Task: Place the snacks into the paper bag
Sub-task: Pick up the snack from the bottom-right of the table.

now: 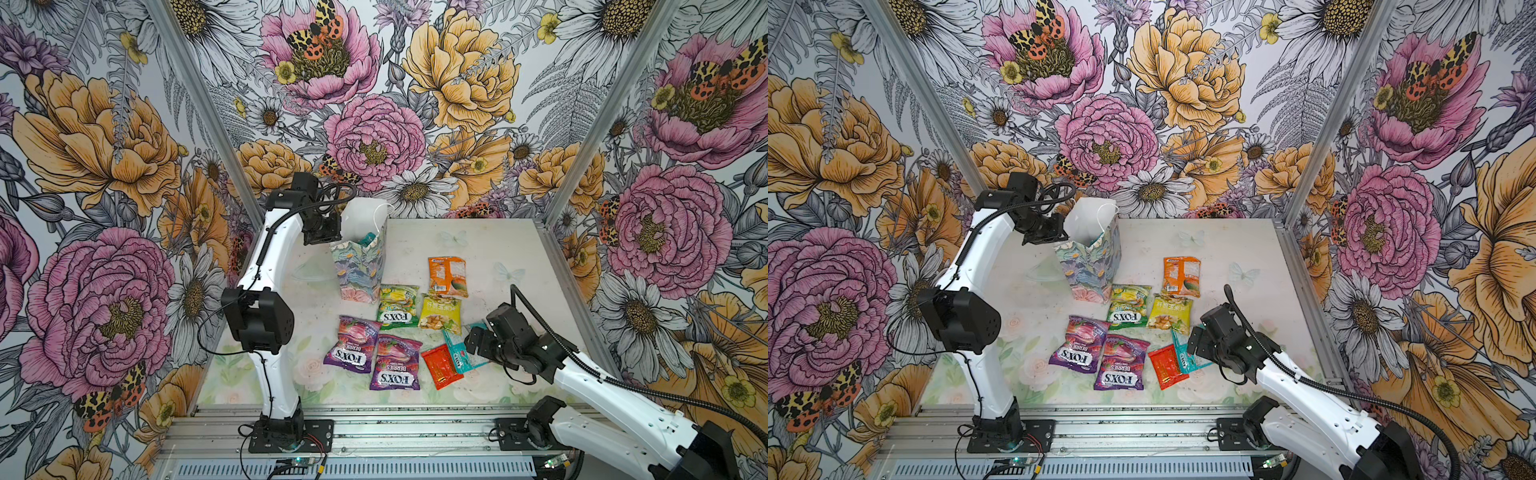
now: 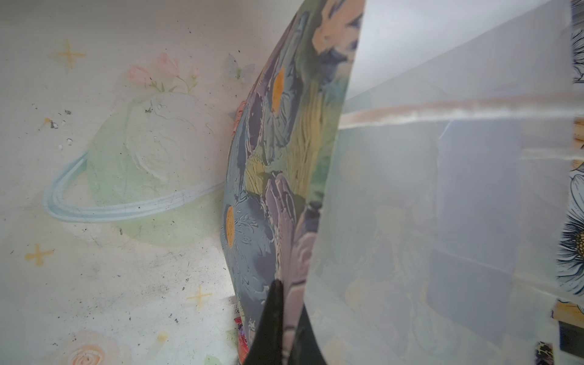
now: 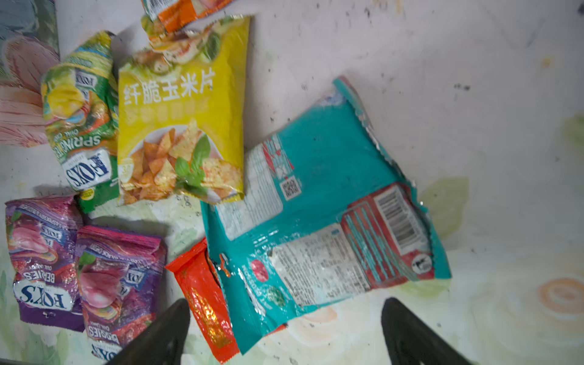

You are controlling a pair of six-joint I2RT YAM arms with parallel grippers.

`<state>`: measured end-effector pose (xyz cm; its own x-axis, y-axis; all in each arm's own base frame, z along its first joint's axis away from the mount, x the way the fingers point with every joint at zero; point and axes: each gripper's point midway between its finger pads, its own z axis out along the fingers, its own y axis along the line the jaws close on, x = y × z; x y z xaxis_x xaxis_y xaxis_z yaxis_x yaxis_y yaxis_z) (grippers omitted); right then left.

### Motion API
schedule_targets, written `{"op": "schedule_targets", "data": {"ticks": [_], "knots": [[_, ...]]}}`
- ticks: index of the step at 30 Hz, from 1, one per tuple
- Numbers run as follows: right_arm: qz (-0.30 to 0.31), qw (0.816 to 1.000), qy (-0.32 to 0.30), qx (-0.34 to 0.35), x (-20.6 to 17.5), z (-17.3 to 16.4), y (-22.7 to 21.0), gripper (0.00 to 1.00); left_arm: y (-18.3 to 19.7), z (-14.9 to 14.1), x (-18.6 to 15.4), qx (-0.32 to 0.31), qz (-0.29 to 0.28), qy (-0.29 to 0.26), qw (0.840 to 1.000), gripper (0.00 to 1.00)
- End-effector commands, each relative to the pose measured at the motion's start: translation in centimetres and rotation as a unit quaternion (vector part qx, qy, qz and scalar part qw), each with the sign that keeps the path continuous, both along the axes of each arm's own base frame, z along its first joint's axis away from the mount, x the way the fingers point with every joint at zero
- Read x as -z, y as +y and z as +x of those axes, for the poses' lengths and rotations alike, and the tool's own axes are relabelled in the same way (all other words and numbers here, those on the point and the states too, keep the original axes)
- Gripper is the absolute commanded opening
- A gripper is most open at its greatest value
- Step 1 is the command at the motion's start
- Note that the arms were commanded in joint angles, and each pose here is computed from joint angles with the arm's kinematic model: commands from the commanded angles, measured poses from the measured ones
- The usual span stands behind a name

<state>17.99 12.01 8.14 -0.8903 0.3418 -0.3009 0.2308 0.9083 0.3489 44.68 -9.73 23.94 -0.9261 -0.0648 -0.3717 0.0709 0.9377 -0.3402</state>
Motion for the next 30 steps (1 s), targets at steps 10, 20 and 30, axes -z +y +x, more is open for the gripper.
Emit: {"op": "schedule_targets", "data": {"ticks": [10,20,30], "knots": [[0.041,0.997,0.061,0.027,3.0,-2.7,0.4,0.94,0.2,-0.2,-0.6,0.0,0.001,-0.01,1.0,0.0],[0.072,0.994,0.059,0.053,4.2,-2.0,0.2,0.83,0.1,-0.4,-0.7,0.001,0.001,-0.011,1.0,0.0],[0.117,0.987,0.02,0.11,4.1,0.1,-1.0,0.82,0.1,-0.4,-0.7,0.002,0.002,-0.01,1.0,0.0]]}}
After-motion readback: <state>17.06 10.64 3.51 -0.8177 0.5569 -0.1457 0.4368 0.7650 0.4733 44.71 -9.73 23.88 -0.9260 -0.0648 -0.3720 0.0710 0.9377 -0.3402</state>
